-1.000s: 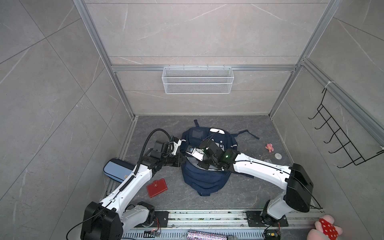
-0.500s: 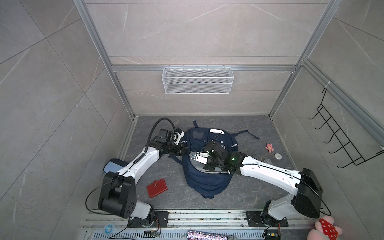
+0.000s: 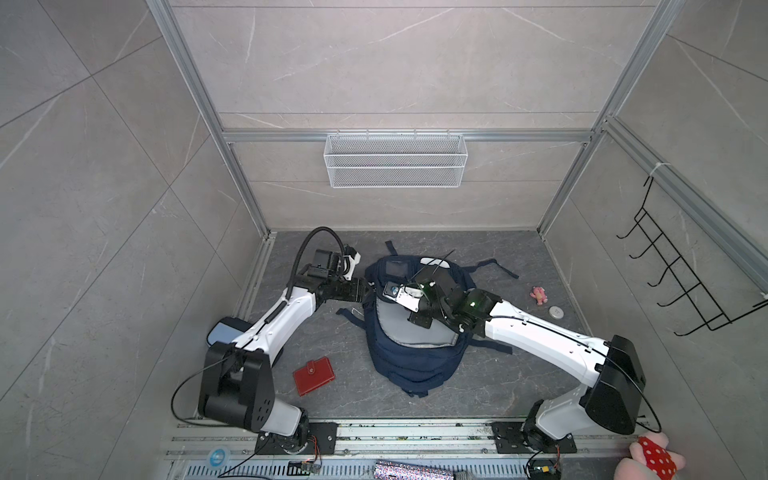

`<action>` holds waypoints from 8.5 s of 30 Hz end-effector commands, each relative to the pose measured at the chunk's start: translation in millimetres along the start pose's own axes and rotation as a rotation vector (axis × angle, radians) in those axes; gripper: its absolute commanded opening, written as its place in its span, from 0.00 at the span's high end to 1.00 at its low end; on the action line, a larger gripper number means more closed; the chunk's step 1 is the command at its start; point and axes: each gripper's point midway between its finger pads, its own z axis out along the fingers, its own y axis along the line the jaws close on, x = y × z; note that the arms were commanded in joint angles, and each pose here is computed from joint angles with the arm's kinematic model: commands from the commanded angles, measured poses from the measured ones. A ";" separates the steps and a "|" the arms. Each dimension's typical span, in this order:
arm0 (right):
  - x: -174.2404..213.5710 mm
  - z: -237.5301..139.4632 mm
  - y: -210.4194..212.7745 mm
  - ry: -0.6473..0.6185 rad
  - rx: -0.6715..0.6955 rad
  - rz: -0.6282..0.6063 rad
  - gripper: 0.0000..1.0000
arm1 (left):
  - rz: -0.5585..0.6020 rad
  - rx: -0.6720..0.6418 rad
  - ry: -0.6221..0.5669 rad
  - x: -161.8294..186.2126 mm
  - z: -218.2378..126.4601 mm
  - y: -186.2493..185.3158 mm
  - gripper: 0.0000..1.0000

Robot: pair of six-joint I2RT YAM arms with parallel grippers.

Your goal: Pack the student bag

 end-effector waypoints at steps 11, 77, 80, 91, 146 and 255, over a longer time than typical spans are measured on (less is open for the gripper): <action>-5.5 -6.2 -36.2 -0.007 0.060 0.141 1.00 | -0.735 -0.498 0.119 106.0 -142.8 126.8 0.00; -21.7 -17.8 -131.0 0.066 0.150 0.551 1.00 | -0.907 -0.051 -0.218 65.0 -115.7 44.7 1.00; -26.2 -18.1 -136.0 0.066 0.158 0.554 1.00 | -0.869 0.028 -0.150 82.0 -122.6 4.0 1.00; -33.8 -9.9 -140.5 0.053 0.152 0.587 1.00 | -0.743 0.277 0.096 77.3 -106.4 -100.6 1.00; -65.3 -27.5 -94.8 -0.052 0.073 0.644 1.00 | -0.645 0.860 -0.264 -50.4 145.4 -299.8 0.84; 29.1 16.8 -215.6 0.116 -0.002 0.998 0.28 | -0.366 0.010 0.008 124.9 -25.7 -72.4 0.06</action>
